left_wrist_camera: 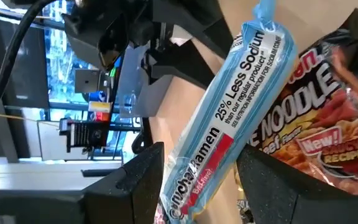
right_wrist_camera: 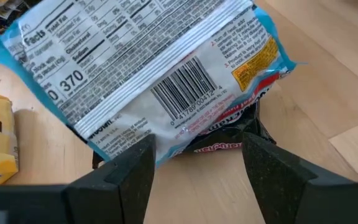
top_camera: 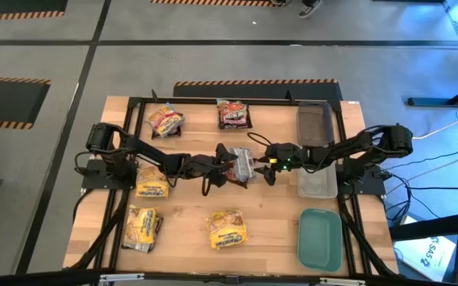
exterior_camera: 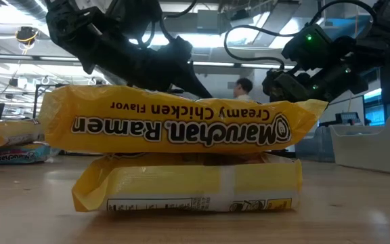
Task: Sort Maruchan noodles
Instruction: Put the blue noodle pack into the black bin
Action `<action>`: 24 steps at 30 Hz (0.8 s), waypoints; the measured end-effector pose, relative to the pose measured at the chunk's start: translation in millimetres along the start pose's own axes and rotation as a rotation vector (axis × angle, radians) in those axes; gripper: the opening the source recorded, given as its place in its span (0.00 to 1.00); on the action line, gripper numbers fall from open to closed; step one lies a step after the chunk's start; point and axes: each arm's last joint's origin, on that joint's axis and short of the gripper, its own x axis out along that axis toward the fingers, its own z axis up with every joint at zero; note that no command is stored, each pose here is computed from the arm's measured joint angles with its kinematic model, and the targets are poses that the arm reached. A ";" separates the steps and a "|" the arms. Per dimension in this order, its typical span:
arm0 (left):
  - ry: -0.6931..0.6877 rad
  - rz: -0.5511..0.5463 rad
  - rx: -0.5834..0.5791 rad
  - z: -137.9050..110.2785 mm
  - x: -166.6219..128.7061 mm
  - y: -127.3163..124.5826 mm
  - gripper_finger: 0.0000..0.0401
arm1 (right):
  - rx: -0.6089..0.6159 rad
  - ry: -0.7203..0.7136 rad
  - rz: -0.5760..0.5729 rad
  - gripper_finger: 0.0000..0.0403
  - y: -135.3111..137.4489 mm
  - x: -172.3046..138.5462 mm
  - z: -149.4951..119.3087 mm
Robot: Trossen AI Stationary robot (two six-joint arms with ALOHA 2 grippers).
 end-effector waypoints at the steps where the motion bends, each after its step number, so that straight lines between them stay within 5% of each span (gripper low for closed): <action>1: -0.009 -0.005 0.001 0.5 -0.1 -0.3 0.49 | 0.000 0.000 0.000 0.56 0.0 0.0 0.0; 8: -0.185 -0.148 0.005 -5.7 7.2 -8.1 0.49 | -0.034 0.004 0.023 0.56 0.8 0.0 0.1; 16: -0.147 -0.167 -0.113 -17.3 14.8 -9.2 0.48 | -0.050 -0.022 0.037 0.56 2.0 -0.1 2.7; 24: -0.143 -0.159 -0.183 -14.9 13.7 -8.6 0.33 | -0.086 -0.027 0.078 0.56 3.6 -0.5 4.2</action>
